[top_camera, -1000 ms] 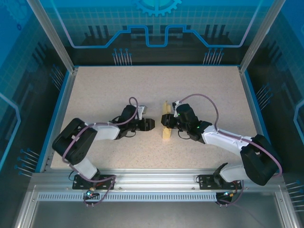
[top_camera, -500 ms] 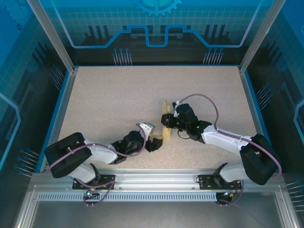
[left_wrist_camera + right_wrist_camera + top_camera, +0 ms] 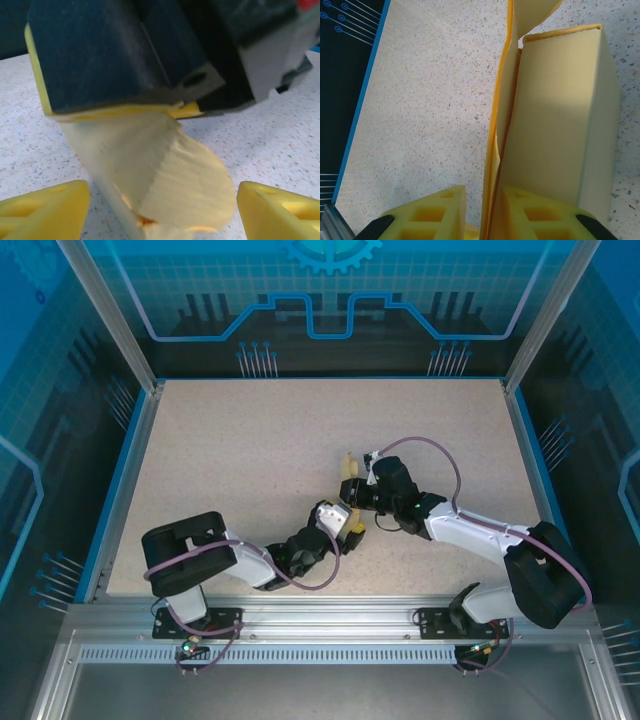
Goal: Fold the paper box
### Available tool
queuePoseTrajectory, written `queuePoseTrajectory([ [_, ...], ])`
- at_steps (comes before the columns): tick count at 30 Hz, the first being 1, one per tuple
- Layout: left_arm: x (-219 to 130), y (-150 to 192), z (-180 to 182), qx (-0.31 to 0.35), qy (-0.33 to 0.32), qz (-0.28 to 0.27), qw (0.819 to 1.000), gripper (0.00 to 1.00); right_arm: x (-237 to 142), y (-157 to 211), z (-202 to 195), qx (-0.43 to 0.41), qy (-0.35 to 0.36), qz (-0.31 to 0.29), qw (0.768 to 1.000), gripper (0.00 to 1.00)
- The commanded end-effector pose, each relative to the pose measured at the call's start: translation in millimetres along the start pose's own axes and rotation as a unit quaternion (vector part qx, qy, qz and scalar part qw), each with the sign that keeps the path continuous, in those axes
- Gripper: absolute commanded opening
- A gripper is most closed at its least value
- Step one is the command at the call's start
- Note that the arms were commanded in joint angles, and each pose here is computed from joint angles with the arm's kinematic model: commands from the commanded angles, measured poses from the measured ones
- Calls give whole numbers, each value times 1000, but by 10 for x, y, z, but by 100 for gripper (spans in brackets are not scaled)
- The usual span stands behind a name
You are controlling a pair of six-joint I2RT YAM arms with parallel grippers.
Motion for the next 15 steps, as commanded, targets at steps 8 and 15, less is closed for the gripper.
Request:
queuePoseTrajectory([
  [8, 114, -45, 24, 8, -75, -37, 997, 76, 69, 100, -121, 19, 23, 38, 999, 26],
  [15, 147, -24, 29, 10, -82, -44, 996, 72, 78, 111, -132, 22, 23, 39, 999, 26],
])
Point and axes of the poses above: each hand's point on the last joint's axis, 136 mm out from that joint toward the fingers, its own x axis out along the fingers, its own z axis along the line the jaws close on, y = z × x, the point moved 10 cm from there along -x, back along the fingers, and after that the axes turned 1 degree about -x, right-handed, at the moved point
